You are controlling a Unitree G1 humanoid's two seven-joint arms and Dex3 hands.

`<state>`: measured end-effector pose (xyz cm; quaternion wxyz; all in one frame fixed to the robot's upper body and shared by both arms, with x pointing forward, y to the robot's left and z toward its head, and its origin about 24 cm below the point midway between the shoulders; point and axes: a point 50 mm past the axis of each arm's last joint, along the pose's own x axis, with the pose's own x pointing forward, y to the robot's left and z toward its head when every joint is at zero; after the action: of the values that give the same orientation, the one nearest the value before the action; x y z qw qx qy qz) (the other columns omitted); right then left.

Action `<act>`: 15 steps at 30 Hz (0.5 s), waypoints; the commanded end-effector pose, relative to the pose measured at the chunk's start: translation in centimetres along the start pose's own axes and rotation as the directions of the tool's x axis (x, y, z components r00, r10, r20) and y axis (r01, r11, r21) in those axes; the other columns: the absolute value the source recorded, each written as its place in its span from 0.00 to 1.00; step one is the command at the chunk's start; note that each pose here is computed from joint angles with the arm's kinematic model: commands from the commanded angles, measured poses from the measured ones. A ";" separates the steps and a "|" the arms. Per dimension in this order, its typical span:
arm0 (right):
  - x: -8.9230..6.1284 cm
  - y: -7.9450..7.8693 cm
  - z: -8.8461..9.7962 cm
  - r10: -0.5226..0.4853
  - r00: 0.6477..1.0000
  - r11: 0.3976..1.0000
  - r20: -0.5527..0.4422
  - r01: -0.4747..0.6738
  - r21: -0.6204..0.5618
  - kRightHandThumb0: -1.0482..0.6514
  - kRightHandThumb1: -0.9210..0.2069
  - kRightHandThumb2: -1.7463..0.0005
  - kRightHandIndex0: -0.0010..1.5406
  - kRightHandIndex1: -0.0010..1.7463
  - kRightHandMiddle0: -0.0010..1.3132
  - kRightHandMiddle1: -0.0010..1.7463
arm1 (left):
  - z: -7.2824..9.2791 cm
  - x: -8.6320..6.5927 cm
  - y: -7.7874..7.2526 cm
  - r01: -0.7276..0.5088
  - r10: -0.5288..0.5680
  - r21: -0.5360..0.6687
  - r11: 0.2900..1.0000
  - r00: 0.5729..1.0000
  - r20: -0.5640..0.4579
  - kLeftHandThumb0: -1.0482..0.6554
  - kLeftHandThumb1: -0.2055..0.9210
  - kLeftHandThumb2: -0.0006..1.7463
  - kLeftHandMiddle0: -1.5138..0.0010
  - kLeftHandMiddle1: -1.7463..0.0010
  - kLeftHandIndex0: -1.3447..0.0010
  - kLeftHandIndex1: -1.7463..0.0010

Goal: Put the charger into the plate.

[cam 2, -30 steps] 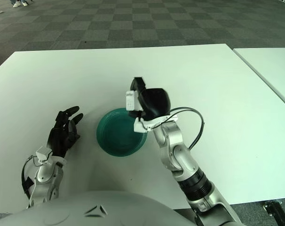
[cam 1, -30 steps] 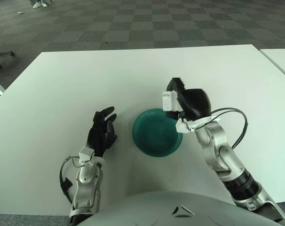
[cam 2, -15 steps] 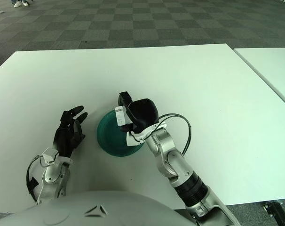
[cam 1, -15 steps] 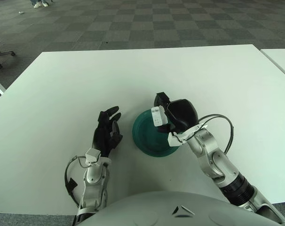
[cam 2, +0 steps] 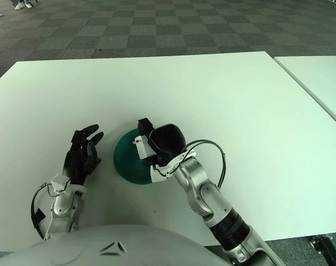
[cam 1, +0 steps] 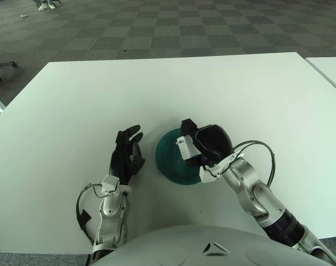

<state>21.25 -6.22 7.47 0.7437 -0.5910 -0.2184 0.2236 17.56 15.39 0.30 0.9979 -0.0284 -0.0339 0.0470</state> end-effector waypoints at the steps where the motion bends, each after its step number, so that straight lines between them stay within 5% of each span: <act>1: -0.1 0.1 0.1 0.004 1.000 1.000 0.030 -0.004 -0.027 0.37 0.37 0.38 0.64 1.00 0.36 1.00 | -1.5 -0.8 -0.1 -0.004 0.005 0.006 1.000 0.996 -0.094 0.16 1.00 0.51 0.78 0.67 0.82 0.35; 13: -0.5 -0.3 0.1 0.069 0.993 0.990 0.099 -0.056 -0.129 0.40 0.08 0.63 0.46 1.00 0.20 1.00 | -1.5 -0.7 -0.5 -0.021 0.023 0.021 1.000 0.995 -0.095 0.18 1.00 0.51 0.80 0.69 0.87 0.37; 15: -0.5 -0.4 0.1 0.081 0.992 0.988 0.097 -0.067 -0.139 0.26 0.03 0.62 0.44 1.00 0.19 0.94 | -1.5 -0.8 -0.5 -0.023 0.025 0.025 0.999 0.995 -0.092 0.18 1.00 0.52 0.81 0.69 0.88 0.37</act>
<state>20.62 -6.46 7.15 0.6933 -0.6237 -0.2406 0.2690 17.60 14.98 0.27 0.9977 -0.0226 -0.0321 0.0561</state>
